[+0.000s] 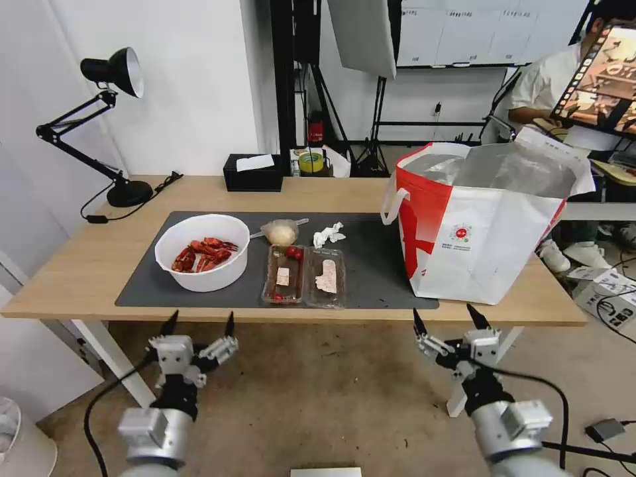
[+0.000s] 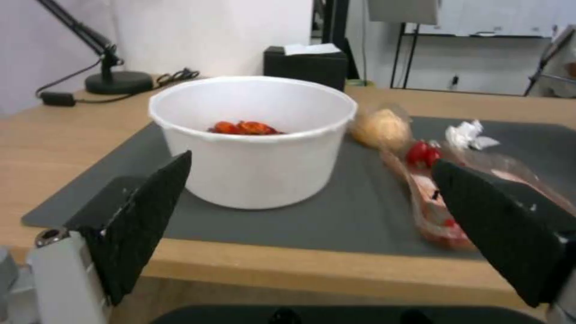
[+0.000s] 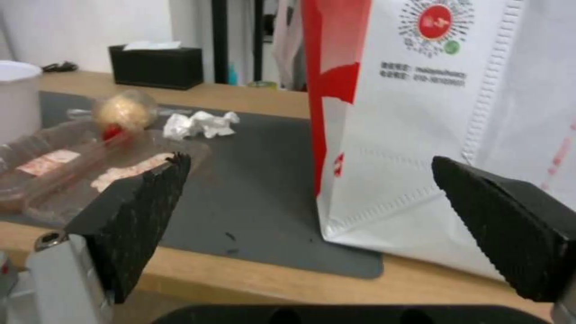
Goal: Pick up the trash from the table and place it into the takeout bag.
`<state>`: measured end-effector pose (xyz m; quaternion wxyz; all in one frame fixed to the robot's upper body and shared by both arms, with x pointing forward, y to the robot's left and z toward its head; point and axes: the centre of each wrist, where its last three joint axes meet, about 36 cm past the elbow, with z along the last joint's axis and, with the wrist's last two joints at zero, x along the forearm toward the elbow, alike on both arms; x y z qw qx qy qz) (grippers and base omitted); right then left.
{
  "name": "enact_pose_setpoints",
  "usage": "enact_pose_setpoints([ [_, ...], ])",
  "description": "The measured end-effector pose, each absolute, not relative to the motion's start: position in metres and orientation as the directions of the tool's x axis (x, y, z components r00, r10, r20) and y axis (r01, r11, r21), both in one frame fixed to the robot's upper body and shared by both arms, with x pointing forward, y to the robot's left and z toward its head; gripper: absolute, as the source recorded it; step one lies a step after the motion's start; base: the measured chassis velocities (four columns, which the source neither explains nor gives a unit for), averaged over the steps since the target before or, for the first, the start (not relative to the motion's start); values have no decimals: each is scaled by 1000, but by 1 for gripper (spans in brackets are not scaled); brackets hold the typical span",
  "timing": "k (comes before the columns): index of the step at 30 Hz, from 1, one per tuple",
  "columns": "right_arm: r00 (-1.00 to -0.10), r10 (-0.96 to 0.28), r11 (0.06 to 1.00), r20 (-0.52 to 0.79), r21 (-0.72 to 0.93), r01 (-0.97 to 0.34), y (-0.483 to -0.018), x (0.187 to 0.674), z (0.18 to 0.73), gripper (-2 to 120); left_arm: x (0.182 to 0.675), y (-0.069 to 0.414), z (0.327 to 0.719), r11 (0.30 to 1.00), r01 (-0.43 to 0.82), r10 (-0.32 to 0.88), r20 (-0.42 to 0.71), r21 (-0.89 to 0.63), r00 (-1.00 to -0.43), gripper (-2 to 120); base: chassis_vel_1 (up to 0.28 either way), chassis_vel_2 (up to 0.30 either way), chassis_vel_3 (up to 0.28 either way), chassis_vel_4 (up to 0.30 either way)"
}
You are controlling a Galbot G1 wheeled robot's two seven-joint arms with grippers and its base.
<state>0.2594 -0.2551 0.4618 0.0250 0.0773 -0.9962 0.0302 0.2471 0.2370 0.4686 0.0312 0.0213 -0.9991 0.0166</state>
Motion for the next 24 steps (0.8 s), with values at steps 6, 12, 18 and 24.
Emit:
enact_pose_setpoints([
  [6,-962,-254,963,95,-64,-261,-276,284,493,100,261,247,501,992,-71,-60,104,-106,-993,100,0,0,0,0],
  [12,-937,-321,939,135,-80,-333,-288,301,519,100,263,248,496,990,-36,-35,9,-140,-999,100,0,0,0,0],
  [18,-933,-331,936,141,-77,-344,-289,303,522,100,262,247,483,991,-9,-17,-61,-135,-998,100,0,0,0,0],
  [24,-936,-349,936,56,-25,-350,-289,306,506,100,260,245,480,992,-5,-12,-54,-130,-998,100,0,0,0,0],
])
